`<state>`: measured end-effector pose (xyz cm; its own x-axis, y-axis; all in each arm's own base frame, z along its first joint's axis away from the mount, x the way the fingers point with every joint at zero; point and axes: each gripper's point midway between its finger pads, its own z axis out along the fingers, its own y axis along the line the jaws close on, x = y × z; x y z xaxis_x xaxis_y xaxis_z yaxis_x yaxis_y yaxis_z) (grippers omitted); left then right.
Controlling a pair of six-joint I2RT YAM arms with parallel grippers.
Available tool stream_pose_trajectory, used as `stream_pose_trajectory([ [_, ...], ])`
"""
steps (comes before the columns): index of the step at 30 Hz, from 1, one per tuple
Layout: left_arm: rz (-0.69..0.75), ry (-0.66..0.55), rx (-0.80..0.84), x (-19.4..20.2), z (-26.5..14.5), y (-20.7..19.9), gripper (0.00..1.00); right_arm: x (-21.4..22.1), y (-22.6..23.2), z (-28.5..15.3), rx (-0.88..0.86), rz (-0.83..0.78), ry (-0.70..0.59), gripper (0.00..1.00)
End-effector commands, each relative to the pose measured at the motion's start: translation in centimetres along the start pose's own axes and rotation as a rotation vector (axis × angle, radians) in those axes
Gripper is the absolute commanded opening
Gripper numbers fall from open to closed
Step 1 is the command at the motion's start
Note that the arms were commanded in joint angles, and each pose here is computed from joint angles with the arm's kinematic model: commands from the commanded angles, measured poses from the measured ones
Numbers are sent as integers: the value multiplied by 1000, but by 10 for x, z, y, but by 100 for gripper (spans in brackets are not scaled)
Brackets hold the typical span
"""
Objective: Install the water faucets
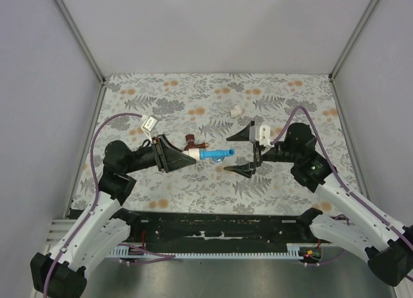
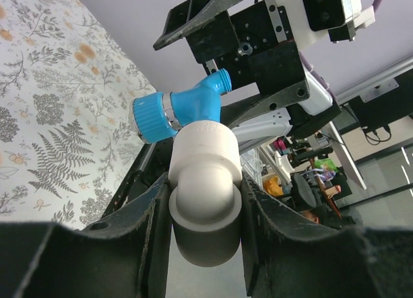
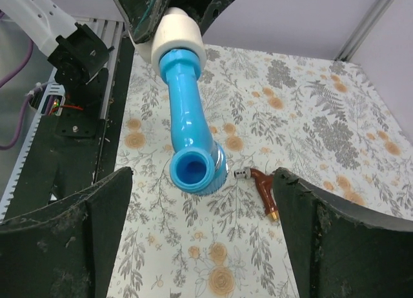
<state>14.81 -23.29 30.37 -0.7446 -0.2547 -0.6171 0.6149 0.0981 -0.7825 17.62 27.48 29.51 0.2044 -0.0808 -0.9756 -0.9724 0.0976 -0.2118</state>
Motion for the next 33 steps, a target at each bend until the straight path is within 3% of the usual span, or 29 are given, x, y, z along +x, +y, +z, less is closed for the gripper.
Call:
stream_pose_trajectory([
  [1, 32, -31, 90, -16, 1, -34, 2, -24, -6, 10, -25, -61, -109, 93],
  [7, 63, -31, 109, -20, 2, -39, 2, -28, -9, 25, -60, 83, -169, 80],
  [12, 166, -12, 134, -19, 4, -40, 2, -28, -14, 30, -33, 295, -176, 47],
  [14, 272, 2, 146, -19, 5, -40, 2, -31, -14, 30, -17, 371, -181, 38],
  [18, 539, 45, 142, -16, 2, -33, 2, -30, -20, 30, 52, 679, -158, 8],
  [19, 607, 46, 129, -17, 2, -31, 2, -27, -19, 31, 59, 756, -141, 4],
  [22, 785, 27, 78, -27, -3, -29, 2, -17, -13, 36, 50, 980, -101, 3],
  [26, 855, 2, 68, -31, -6, -35, 2, -15, -8, 37, 35, 1145, -114, 6],
  [33, 815, -97, -34, -33, -17, -25, 2, -18, -18, 29, 118, 974, -131, 58],
])
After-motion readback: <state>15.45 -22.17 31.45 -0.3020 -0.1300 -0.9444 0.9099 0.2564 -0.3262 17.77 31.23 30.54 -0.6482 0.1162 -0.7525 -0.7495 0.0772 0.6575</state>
